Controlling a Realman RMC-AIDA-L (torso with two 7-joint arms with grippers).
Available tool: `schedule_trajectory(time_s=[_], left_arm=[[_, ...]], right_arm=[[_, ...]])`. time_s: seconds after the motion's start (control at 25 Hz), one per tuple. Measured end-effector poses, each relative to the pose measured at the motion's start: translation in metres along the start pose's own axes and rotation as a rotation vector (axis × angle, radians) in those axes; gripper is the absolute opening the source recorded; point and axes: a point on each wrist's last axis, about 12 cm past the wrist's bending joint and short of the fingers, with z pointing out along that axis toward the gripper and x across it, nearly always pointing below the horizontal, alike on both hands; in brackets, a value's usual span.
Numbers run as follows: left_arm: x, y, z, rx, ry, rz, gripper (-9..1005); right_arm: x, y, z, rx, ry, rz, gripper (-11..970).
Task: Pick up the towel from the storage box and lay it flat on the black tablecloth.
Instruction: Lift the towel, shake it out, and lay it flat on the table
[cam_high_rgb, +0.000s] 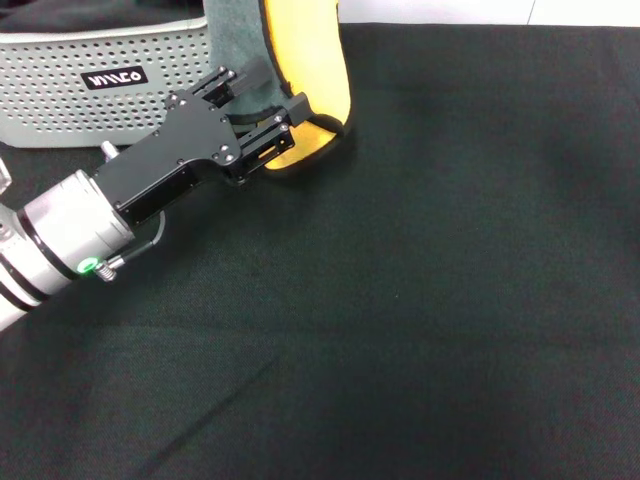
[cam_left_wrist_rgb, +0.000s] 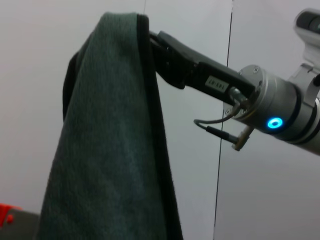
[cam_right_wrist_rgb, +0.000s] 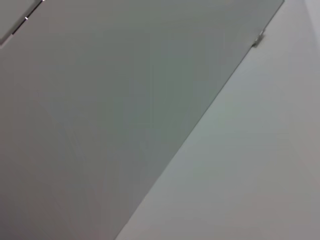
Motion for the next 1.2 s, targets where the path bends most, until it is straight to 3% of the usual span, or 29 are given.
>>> schedule_trajectory(time_s=[0.6, 1.2], left_arm=[[0.007, -0.001, 0.005, -0.082, -0.024, 0.047, 682], [0.009, 0.000, -0.003, -0.129, -0.031, 0.053, 680]], right_arm=[[-0.004, 0.018, 0.012, -0.062, 0.009, -0.020, 10], [-0.008, 0.015, 0.008, -0.017, -0.013, -0.018, 11]])
